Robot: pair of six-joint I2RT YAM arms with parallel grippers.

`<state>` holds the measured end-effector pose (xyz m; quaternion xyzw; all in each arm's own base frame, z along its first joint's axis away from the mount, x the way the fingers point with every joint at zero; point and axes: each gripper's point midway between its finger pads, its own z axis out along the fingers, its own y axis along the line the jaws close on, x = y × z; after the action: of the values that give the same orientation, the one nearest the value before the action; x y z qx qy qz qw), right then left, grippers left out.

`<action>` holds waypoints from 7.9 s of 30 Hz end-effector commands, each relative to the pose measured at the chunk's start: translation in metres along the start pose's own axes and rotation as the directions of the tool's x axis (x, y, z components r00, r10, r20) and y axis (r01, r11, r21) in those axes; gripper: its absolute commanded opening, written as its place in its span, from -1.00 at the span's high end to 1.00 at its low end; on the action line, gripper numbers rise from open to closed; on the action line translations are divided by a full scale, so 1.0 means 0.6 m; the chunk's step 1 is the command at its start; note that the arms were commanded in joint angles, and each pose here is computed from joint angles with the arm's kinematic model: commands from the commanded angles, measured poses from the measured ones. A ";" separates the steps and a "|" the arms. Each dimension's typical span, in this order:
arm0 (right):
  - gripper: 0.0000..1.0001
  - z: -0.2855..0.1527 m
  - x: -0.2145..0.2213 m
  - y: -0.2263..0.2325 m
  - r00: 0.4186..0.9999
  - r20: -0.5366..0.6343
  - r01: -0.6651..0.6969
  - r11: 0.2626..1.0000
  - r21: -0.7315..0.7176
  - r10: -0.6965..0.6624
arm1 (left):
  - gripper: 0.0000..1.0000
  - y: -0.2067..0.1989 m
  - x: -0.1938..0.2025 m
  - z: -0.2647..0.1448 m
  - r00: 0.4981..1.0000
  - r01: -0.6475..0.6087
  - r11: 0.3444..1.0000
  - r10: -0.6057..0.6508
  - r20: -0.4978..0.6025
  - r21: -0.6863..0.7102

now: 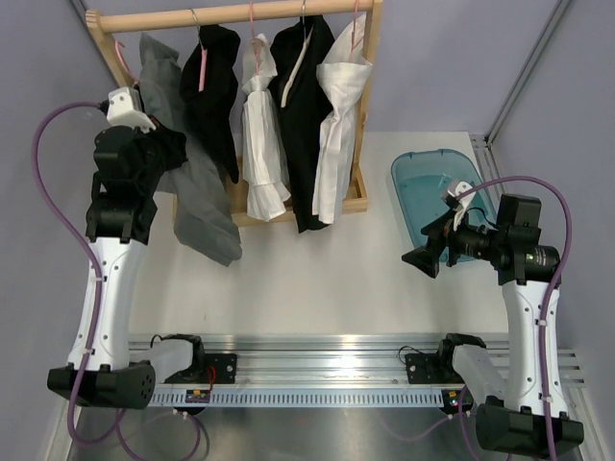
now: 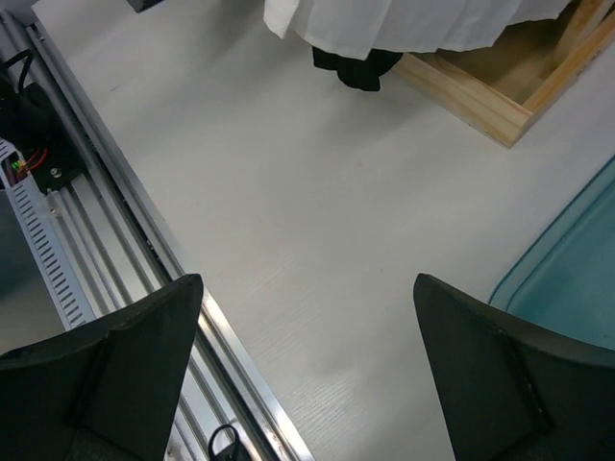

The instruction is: Remove the skirt from the hanger

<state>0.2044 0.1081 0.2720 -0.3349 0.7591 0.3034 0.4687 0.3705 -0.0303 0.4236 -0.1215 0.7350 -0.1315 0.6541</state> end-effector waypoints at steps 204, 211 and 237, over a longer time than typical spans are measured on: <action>1.00 0.072 -0.050 -0.019 0.853 -0.196 0.478 0.875 -0.075 -0.483 | 1.00 -0.005 0.274 -0.270 0.948 -0.114 0.989 0.138 -0.285 0.098; 1.00 0.060 -0.036 -0.045 0.866 -0.213 0.451 0.891 -0.057 -0.452 | 1.00 0.057 0.289 -0.293 0.953 -0.069 0.996 0.047 -0.299 -0.062; 1.00 0.014 -0.044 0.030 0.864 -0.016 0.493 0.853 -0.173 -0.503 | -0.98 -0.104 0.316 -0.289 0.952 -0.017 0.888 0.156 -0.265 0.459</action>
<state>0.2116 0.1246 0.2872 -0.5474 0.6647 0.2095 0.4634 0.1715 -0.1164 0.2074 -0.0088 0.8681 -0.1913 0.4579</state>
